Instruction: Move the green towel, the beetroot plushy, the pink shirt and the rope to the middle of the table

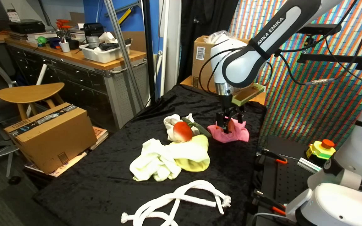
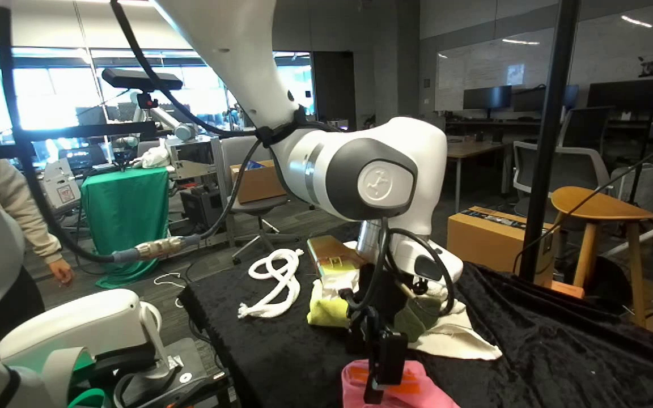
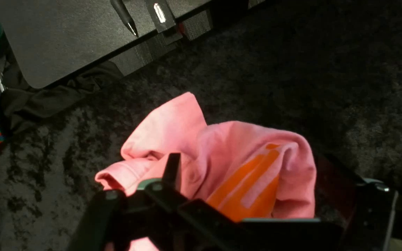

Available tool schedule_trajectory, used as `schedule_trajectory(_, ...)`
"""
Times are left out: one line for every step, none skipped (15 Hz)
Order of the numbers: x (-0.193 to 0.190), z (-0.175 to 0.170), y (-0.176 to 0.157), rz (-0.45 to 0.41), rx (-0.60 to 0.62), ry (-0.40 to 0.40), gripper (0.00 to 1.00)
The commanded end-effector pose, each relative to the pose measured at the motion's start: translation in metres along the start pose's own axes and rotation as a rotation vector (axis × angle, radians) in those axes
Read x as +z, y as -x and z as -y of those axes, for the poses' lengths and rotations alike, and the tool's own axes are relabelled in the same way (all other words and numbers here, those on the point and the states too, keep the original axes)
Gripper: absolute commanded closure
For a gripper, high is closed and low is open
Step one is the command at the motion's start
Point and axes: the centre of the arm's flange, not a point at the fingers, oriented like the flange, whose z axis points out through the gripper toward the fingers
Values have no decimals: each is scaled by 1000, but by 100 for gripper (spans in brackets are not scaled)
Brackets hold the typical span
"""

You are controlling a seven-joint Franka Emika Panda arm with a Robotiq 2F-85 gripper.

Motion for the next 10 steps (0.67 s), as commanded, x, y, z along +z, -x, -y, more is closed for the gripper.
schedule_trajectory(15,-5,-18,33,37,-22,0)
schedule_trajectory(19,-5,-20,42,42,-26,0)
schedule_trajectory(21,-5,-23,51,46,-33,0)
schedule_trajectory(23,-4,-25,55,47,-37,0)
schedule_trajectory(23,-3,-27,57,46,-39,0)
schedule_trajectory(24,-2,-29,57,47,-40,2)
schedule_trajectory(24,-1,-31,55,44,-47,26)
schedule_trajectory(25,-1,-32,54,43,-52,26)
schedule_trajectory(25,0,-34,53,44,-51,32)
schedule_trajectory(25,0,-36,51,44,-55,40)
